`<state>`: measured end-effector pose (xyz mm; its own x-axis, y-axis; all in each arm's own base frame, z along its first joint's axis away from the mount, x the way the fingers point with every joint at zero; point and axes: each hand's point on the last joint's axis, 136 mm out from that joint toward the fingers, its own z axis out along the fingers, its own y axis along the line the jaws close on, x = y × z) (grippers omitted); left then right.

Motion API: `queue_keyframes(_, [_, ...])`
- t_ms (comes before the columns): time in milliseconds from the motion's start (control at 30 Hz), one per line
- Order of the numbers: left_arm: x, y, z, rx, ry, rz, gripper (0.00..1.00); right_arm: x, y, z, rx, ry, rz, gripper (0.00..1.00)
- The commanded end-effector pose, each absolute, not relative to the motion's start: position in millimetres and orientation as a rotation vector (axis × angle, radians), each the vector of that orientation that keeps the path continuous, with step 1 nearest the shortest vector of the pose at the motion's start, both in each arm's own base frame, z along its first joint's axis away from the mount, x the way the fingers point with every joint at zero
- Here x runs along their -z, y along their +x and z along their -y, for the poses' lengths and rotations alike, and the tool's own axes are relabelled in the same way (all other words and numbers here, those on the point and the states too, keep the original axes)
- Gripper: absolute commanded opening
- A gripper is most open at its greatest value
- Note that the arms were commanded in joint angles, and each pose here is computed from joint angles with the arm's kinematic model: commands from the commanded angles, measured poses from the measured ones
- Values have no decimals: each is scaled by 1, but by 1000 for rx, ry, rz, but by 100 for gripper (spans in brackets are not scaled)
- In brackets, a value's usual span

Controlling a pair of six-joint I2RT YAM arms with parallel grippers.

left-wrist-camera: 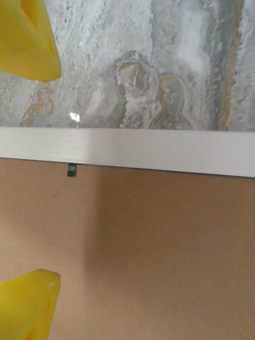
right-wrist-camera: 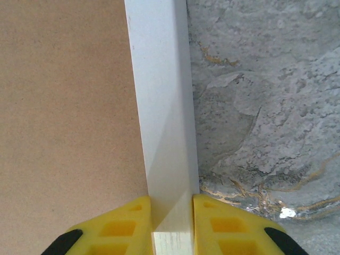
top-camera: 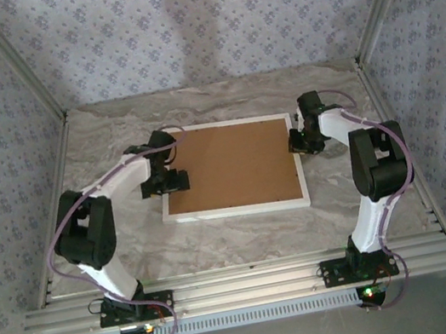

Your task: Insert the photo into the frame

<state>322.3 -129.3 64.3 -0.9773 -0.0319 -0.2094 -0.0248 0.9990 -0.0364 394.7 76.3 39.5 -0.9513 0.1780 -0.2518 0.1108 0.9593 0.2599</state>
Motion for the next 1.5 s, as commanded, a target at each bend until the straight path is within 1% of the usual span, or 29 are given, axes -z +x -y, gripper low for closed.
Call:
queue_keyframes(0, [-87,327,127,185,-118,-2865,92,-35,389,-87,-412,210,-2879,22])
queue_keyframes(133, [-92,326,109,187,-184,-2841,93,-35,390,-87,-410,209,-2879,22])
queue_keyframes(333, [-76,314,88,183,-271,-2871,93,-37,391,-87,-407,209,-2875,22])
queue_keyframes(533, [-52,302,86,169,-289,-2934,92,-37,393,-87,-407,208,-2873,22])
queue_keyframes(567, [-51,308,88,183,-288,-2915,92,-36,393,-87,-406,207,-2874,22])
queue_keyframes(900, [-34,318,85,140,-296,-2924,92,-33,390,-87,-404,210,-2881,22])
queue_keyframes(1167, [-17,307,78,76,-300,-2973,92,-31,389,-87,-405,212,-2890,22])
queue_keyframes(1267, [-12,302,81,103,-314,-2988,92,-30,390,-87,-405,211,-2891,22])
queue_keyframes(1467, [-23,301,104,268,-314,-2974,89,-30,404,-85,-373,185,-2888,21])
